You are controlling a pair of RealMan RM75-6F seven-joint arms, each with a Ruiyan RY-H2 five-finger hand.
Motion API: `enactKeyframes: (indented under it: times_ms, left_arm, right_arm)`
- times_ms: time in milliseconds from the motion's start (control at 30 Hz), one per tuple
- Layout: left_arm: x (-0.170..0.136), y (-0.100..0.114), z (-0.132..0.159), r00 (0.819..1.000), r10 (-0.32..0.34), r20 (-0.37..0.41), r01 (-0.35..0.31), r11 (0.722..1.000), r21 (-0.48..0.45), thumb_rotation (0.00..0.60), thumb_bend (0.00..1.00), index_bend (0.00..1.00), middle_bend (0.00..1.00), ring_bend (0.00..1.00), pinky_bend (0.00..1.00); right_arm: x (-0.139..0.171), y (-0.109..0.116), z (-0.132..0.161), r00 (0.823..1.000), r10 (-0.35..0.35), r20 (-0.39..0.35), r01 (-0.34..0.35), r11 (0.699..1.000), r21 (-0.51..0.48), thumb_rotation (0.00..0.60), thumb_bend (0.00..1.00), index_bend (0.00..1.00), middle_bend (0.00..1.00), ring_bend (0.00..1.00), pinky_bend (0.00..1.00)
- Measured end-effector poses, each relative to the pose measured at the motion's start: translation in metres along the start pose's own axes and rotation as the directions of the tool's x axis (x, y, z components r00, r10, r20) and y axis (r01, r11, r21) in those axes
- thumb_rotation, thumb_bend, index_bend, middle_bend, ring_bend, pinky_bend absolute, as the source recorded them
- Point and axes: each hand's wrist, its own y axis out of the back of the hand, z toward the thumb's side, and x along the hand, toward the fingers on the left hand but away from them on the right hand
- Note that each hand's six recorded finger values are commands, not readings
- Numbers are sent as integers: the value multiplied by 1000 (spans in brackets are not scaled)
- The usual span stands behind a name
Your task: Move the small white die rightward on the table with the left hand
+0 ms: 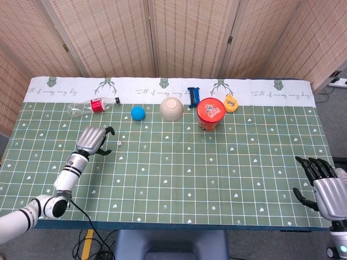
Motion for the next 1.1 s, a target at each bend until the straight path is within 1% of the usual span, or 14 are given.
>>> enactKeyframes:
  times_ms: [67,233,400,833,1100]
  left_arm:
    - [7,-5,-1,1000,-20,-22,20,1000,-1,600,215,400,928,817,985]
    - [19,-19,-3,995,-71,-71,68,997,-40,600,294,428,930,818,986]
    - [29,-27,3,991,-99,-89,95,995,-44,600,347,434,934,820,986]
    - [44,-41,17,988,-111,-107,109,994,-23,600,349,463,938,826,988]
    - [51,-45,17,985,-114,-129,112,993,-20,600,350,463,942,828,988]
  right_arm:
    - [0,0,-1,1000,2,2,-2,1000,1,600,242,130,213,157,162]
    - [-2,-2,-2,1000,11,7,-11,1000,3,600,242,130,213,157,162]
    - [-5,-2,-1,1000,13,6,-13,1000,5,600,242,130,213,157,162]
    - [-6,-2,-4,1000,18,20,-18,1000,10,600,242,130,213,157,162]
    - [-4,-1,-6,999,19,31,-19,1000,15,600,242,130,213,157,162]
